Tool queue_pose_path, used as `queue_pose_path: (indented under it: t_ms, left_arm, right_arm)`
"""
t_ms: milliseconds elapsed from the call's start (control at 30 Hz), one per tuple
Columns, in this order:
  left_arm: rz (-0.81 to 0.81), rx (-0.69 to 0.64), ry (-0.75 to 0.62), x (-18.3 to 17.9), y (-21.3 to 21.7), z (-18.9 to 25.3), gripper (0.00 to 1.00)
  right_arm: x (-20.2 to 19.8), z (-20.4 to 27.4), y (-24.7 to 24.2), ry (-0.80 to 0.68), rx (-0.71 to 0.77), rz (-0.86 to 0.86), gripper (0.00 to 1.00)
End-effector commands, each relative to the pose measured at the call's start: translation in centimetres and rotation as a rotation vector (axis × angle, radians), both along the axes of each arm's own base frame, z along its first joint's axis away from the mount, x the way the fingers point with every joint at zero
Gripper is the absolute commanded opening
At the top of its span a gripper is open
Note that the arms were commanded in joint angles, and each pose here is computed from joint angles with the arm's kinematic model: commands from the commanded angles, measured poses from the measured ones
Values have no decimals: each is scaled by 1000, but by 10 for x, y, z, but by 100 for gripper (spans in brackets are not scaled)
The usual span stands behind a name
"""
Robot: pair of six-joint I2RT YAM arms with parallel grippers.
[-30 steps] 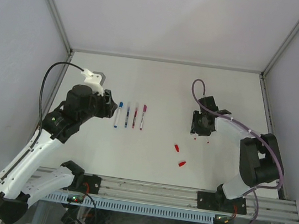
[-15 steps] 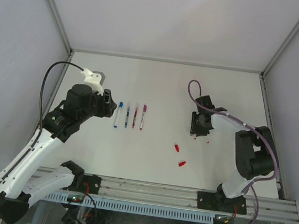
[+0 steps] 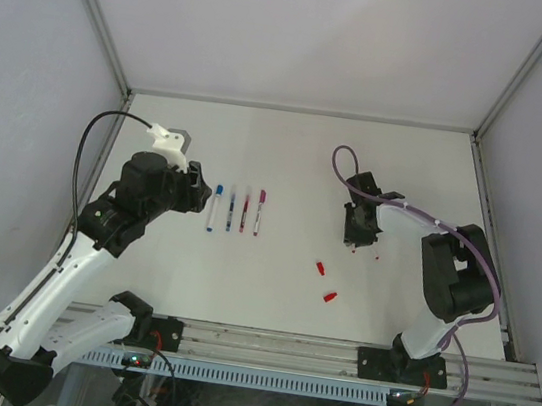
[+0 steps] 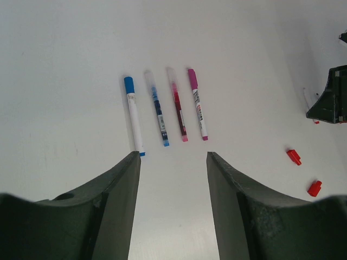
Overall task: Insert the pens into the pen caps
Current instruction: Pick up the pen from the center of the board.
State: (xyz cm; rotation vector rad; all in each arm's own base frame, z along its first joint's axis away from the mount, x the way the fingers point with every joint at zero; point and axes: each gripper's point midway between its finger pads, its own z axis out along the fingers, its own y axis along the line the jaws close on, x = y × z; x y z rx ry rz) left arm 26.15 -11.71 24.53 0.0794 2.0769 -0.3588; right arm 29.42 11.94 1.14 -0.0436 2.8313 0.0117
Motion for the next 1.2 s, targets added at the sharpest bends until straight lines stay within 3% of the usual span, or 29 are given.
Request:
queue_pose_path:
  t_ms: [0,467,667,800,1000,1167]
  left_arm:
    - [-13,2,-14,2,0,-2,57]
    - [-13,0,-18,2,0,-1,57]
    - [-11,0,-19,2,0,-1,57]
    - [-8,-1,-21,2,1,0,57]
    - [-8,-30,-25,2,0,2,59]
    - [-10,-112,-61,-2,-6,11,64]
  right_arm:
    - [-10,-1,-2,49,-23,24,25]
    - [-19,4,-1,65,-13,37,21]
    - [-15,2,0,52,-8,35,14]
    - [-11,6,0,31,-5,34,4]
    - [-7,32,2,-64,12,51,0]
    - [-8,70,23,-191,62,164,0]
